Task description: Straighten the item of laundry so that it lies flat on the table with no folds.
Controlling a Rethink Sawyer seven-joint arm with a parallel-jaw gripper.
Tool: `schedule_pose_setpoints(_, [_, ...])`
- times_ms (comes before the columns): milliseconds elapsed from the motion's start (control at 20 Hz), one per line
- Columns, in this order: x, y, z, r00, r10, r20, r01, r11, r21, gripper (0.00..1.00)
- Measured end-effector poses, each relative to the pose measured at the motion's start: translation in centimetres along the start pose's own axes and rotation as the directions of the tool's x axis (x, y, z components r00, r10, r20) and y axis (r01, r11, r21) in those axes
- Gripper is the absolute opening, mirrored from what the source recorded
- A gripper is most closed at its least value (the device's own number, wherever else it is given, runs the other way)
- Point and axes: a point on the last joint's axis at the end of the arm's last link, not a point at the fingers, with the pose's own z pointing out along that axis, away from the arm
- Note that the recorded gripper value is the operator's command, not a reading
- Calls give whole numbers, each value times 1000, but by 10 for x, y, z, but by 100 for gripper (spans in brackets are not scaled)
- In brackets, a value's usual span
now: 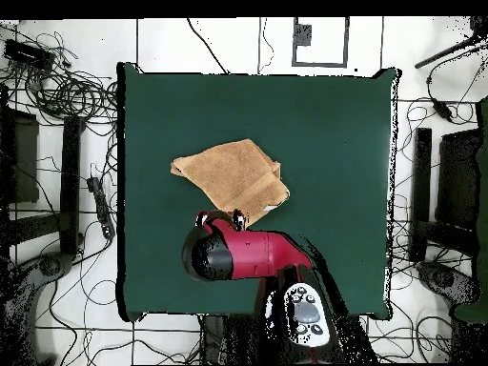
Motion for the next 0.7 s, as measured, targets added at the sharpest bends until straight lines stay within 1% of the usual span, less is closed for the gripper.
schedule_pose_setpoints(200, [-9, -1, 6, 1000, -12, 14, 12, 1000, 4, 100])
schedule_pose_setpoints(300, [-10, -1, 11, 1000, -18, 13, 18, 1000, 4, 100])
schedule_pose_setpoints(650, [-8, 4, 40, 999, -46, -9, 46, 999, 2, 100])
schedule_pose_setpoints(700, [-5, 9, 51, 998, -54, -20, 54, 999, 0, 100])
